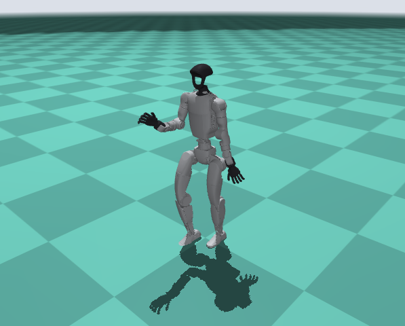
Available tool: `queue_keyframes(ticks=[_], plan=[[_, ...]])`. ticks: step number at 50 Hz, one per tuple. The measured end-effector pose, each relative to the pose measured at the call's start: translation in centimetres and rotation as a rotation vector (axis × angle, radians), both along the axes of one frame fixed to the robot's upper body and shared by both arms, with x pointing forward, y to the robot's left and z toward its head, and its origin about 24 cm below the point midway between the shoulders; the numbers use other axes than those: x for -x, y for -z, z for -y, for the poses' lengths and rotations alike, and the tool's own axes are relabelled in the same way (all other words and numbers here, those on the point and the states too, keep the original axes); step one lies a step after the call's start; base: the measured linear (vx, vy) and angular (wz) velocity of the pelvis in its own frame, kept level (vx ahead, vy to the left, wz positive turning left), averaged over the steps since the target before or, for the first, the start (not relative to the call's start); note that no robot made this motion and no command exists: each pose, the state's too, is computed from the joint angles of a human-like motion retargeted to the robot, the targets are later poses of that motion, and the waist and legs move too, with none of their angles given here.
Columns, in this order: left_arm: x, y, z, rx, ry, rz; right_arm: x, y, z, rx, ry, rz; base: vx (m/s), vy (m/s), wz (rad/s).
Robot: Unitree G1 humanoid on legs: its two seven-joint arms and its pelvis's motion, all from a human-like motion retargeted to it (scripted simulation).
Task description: Upper body actions
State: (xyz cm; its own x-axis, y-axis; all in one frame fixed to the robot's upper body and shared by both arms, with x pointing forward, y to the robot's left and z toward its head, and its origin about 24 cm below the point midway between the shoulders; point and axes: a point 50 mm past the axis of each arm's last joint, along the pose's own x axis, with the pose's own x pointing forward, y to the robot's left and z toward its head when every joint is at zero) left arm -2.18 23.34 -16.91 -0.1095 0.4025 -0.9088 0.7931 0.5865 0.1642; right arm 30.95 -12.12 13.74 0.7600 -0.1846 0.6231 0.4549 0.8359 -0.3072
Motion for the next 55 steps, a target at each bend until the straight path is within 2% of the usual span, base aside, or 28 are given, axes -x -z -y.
queue_keyframes(ticks=[10,21,28,40,55], plan=[[-1.2,0.0,-0.1,0.002,0.021,0.018,3.5,11.3,1.4,0.099,0.107,-0.315,0.22,-0.04,0.51],[0.0,-0.3,-0.9,-0.023,0.043,-0.05,7.8,13.8,1.9,0.06,0.14,-0.386,0.37,-0.16,0.1],[0.7,-0.3,-0.8,-0.018,0.005,-0.04,7.4,10.8,2.0,0.01,0.111,-0.228,0.47,-0.28,0.03],[-0.2,0.0,-0.4,-0.014,0.022,0.019,5.5,-0.3,2.3,-0.11,0.022,0.265,0.33,-0.21,0.01],[4.6,-0.8,-0.9,-0.042,-0.052,-0.112,7.0,-8.6,2.4,-0.158,-0.052,0.632,0.33,-0.08,-0.39]])
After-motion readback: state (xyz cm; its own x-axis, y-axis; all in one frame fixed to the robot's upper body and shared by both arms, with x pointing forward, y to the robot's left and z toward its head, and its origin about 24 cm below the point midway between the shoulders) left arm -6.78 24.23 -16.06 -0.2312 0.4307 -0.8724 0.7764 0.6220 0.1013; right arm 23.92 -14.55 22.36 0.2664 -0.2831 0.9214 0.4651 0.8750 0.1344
